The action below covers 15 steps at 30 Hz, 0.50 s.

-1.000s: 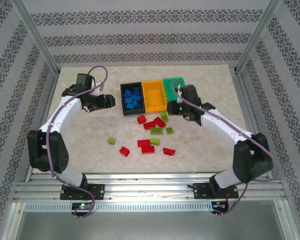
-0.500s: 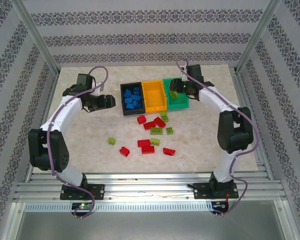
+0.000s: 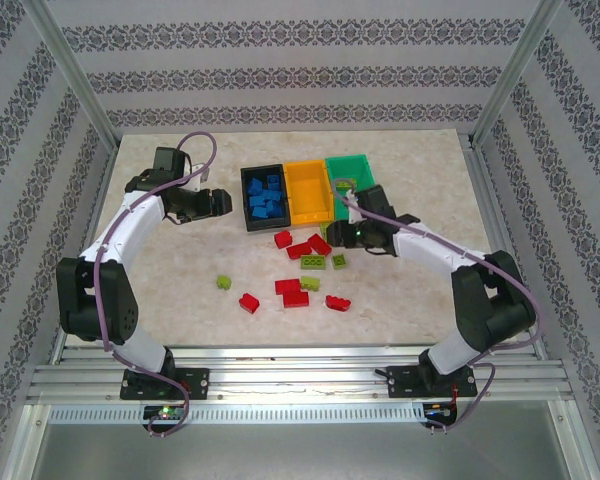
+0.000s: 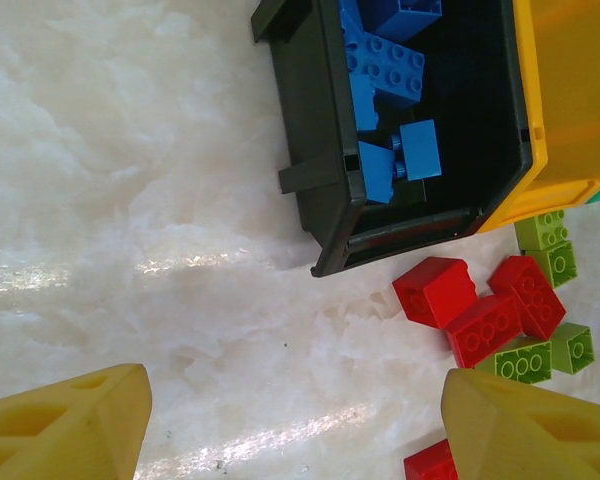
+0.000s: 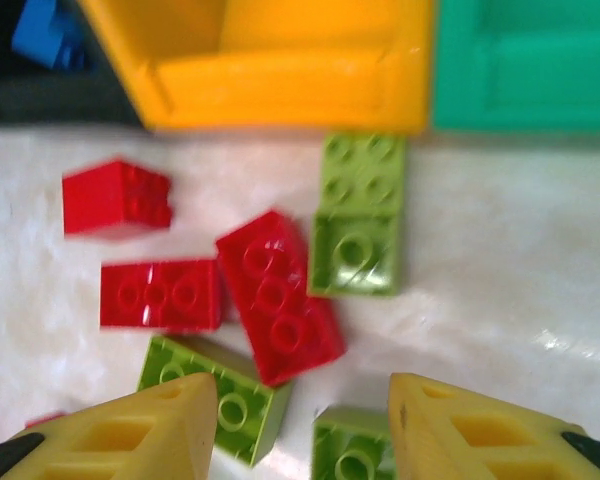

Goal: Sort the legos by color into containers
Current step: Pick up the lego from the center of the table.

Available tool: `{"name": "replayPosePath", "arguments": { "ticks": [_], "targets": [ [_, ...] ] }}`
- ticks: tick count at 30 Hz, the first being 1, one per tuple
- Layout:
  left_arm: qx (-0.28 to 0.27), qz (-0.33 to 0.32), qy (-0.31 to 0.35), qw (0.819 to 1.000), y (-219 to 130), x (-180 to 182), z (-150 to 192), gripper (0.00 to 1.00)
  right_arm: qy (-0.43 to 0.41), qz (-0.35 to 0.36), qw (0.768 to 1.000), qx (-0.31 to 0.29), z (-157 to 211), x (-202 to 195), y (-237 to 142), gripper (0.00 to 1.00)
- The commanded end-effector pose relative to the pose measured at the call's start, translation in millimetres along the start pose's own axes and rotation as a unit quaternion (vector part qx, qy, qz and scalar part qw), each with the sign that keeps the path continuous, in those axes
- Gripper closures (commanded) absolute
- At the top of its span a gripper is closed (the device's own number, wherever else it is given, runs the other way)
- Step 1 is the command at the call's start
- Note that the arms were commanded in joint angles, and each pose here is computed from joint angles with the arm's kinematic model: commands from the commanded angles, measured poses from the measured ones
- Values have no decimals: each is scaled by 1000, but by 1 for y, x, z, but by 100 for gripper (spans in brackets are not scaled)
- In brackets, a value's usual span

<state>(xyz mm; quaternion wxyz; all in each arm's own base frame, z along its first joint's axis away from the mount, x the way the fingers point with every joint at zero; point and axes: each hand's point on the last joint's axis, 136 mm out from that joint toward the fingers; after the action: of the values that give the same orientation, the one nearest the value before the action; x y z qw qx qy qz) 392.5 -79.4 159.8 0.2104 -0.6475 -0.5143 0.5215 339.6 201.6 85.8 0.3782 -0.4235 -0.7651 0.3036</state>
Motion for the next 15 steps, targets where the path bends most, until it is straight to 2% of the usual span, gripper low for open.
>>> {"name": "replayPosePath", "arguments": {
  "ticks": [1, 3, 6, 15],
  "targets": [
    [-2, 5, -10, 1000, 0, 3, -2, 23, -45, 47, 997, 46, 35, -11, 7, 51],
    [-5, 3, -8, 1000, -2, 3, -3, 23, -47, 57, 994, 75, 51, -17, 10, 51],
    [-7, 3, -6, 1000, -2, 3, -2, 23, -44, 57, 994, 85, 62, -18, 10, 51],
    [-4, 4, -9, 1000, -1, 3, -2, 23, -47, 52, 992, 100, 70, -10, 23, 51]
  ]
}}
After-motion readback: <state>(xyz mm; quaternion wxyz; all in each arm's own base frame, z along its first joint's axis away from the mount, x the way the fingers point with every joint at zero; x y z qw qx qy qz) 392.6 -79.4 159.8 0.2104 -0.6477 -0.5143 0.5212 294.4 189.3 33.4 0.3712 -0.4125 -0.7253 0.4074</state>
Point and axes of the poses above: each hand's point on the last joint's axis, 136 mm out from that joint toward the fingers, its own y axis out along the fingers, its own x axis along the line the jaws close on, z = x × y, and after that the axes turned 6 degrees about -y, right-handed
